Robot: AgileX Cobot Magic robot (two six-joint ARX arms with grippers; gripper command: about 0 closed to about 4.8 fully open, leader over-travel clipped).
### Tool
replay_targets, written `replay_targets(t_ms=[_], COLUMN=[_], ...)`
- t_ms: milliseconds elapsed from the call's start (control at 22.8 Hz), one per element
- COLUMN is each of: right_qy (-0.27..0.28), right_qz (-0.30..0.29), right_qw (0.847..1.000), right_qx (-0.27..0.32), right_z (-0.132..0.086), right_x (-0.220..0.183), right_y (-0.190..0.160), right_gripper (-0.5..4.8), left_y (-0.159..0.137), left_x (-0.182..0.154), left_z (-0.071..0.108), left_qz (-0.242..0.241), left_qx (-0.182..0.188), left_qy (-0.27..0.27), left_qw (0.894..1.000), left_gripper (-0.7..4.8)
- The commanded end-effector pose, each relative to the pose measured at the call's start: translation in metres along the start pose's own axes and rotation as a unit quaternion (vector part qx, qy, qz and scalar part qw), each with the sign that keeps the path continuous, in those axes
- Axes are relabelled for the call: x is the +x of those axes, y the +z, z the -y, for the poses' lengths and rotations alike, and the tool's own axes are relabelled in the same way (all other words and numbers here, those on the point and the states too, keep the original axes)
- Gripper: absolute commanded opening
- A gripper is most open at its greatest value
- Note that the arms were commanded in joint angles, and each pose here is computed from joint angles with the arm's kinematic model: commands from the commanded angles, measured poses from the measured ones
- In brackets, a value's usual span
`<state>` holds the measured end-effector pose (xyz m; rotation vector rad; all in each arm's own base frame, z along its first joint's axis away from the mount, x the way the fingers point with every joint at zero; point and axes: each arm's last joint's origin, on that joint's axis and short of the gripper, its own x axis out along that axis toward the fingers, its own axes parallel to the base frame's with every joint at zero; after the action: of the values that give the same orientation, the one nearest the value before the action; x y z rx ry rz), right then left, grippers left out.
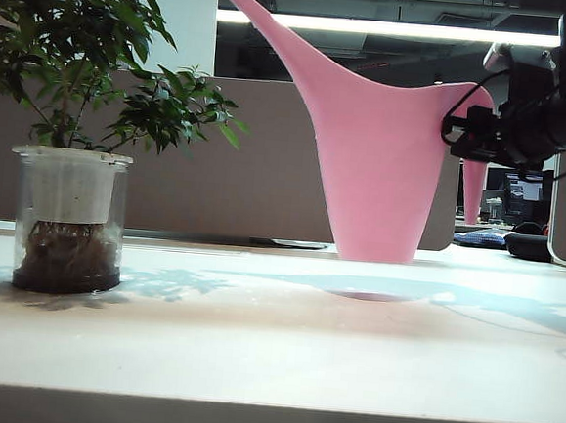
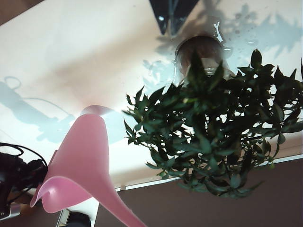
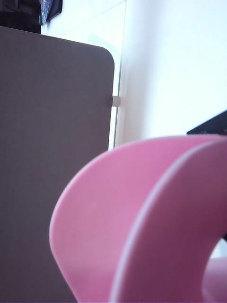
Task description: Pick up the watering can from the table, water the potted plant, and put the can back.
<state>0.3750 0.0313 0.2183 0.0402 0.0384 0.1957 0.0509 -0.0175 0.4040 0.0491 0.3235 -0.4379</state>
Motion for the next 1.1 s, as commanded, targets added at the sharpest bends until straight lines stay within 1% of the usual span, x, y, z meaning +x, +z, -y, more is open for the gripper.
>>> replay_targets(t_ms=[44,351,483,746,790,922,966,1098], right_qy=[0.003,0.002,0.001,-0.001,-0.001,-0.001,-0.001,-0.003], right_qz=[0.033,0.015,-0.001,-0.038,-0.041,-0.041,-0.043,-0.069], right_qw=[0.999,1.0,1.0,0.999,0.999,0.999,0.999,0.997], right_qx=[0.007,0.016,0.017,0.022,0.022,0.022,0.022,0.026], right_z=[-0.001,0.0,0.0,0.0,0.0,0.0,0.0,0.0], right_x=[0.001,0.004,0.004,0.004,0.004,0.003,0.003,0.002], right_y=[0.001,-0.012,-0.015,-0.023,-0.023,-0.024,-0.024,-0.029], right_gripper=[1.11,1.12,1.25,1.27,1.41,2.58,2.72,2.75], left_y=[0.001,0.001,0.0,0.0,0.0,0.0,0.0,-0.001], left_x=[0.0,0.0,0.0,0.0,0.0,0.0,0.0,0.0], left_z=[0.0,0.0,0.0,0.0,0.0,0.0,0.0,0.0], left_qz=[0.007,0.005,0.001,-0.001,-0.001,-0.002,-0.003,-0.004], left_qx=[0.0,0.0,-0.001,-0.002,-0.002,-0.002,-0.002,-0.002], left_qy=[-0.002,-0.002,-0.002,-0.002,-0.002,-0.002,-0.002,-0.002], left_qw=[1.0,1.0,1.0,1.0,1.0,1.0,1.0,1.0], left_gripper=[-0.05,-0.05,-0.05,-0.05,-0.05,-0.05,-0.05,-0.05])
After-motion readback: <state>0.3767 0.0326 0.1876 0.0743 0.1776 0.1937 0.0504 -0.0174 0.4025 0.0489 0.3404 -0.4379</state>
